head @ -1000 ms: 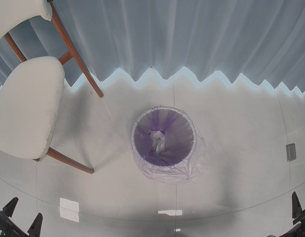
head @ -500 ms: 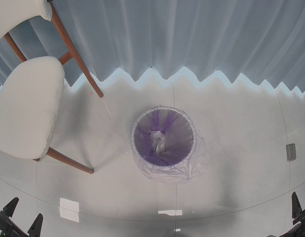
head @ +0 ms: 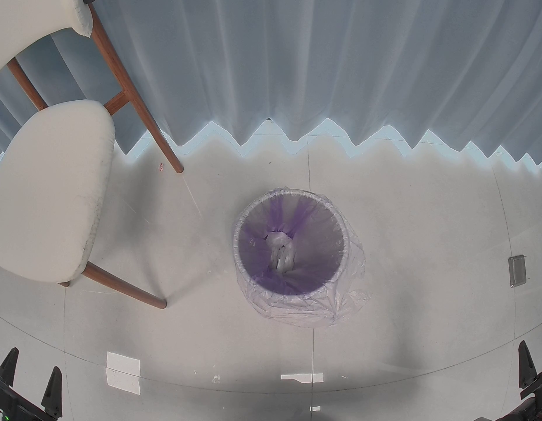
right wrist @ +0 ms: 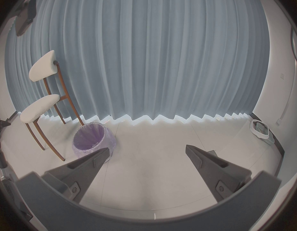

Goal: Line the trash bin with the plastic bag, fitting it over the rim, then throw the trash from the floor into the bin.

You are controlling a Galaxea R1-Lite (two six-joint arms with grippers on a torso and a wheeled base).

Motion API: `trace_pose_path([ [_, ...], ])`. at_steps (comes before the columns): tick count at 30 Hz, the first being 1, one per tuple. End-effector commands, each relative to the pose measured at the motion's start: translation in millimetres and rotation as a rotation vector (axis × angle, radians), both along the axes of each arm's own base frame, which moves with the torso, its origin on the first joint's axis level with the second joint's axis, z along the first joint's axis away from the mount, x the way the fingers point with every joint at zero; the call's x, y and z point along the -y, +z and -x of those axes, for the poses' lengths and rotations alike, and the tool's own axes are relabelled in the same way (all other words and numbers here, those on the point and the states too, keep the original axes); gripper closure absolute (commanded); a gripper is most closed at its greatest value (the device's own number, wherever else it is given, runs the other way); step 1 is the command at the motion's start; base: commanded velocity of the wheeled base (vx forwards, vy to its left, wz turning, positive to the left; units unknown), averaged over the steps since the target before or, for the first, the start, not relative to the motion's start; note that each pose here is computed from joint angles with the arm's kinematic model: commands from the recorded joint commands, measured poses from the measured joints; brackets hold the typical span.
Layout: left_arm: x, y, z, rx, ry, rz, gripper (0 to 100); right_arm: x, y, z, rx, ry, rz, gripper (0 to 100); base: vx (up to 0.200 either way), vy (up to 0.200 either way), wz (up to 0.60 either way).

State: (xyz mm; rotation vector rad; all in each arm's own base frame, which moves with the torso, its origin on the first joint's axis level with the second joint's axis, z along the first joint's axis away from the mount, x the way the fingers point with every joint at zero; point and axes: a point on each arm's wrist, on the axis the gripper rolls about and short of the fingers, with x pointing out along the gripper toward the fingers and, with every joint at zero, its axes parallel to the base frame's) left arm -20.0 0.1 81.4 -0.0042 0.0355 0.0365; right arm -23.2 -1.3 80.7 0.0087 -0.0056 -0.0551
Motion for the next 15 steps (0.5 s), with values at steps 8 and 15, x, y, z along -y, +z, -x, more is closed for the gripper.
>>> trace_pose_path([
  [8,-0.3,-6.1,2.9,0.034,-0.018,0.0,0,0.0,-5.2,-0.3,-0.005,0.0,0.001,0,0.0,0.0,0.0],
  [15,-0.3,-6.3,2.9,0.032,-0.018,0.0,0,0.0,-5.2,-0.3,-0.005,0.0,0.002,0,0.0,0.0,0.0],
])
